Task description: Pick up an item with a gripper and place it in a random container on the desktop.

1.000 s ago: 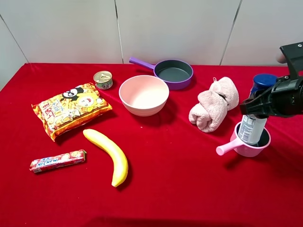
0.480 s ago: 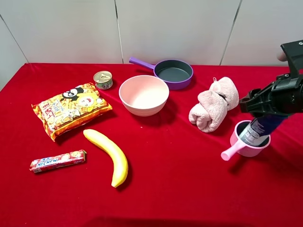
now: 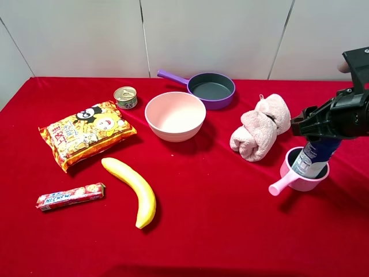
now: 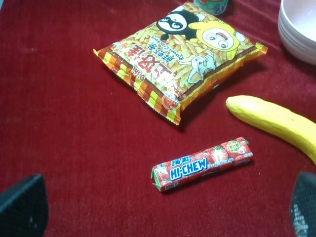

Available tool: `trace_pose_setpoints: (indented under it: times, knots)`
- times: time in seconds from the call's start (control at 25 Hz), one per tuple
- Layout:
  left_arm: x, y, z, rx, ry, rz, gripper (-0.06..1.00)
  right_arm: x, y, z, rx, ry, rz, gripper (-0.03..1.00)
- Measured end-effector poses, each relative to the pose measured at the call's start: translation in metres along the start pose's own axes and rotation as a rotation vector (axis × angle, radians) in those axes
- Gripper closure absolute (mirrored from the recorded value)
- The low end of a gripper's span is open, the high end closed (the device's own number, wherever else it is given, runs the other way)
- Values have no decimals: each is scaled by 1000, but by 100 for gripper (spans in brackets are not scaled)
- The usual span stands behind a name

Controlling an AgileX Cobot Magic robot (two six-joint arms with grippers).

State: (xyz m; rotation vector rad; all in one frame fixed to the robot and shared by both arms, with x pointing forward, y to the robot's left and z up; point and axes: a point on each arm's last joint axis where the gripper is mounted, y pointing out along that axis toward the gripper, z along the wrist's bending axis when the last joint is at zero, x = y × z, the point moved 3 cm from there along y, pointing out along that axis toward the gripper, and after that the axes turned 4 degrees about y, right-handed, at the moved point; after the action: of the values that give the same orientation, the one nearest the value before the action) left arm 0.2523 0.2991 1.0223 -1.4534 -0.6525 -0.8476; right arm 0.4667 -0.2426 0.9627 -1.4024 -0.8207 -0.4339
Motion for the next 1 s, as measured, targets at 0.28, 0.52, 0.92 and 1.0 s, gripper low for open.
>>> trace_pose_setpoints:
  times: [0.28,0.52,0.92,1.0]
  knots:
    - [0,0,0,0,0,0,-3,5,-8,0,0,1,-43,44]
    - [0,0,0,0,0,0,-3,11,-19,-1,-2,-4,-93,28]
    - [0,0,0,0,0,0,-3,20,-57,-4,-25,-31,-219,28]
    - [0,0,0,0,0,0,-3,19,-68,-6,-35,-27,-234,28]
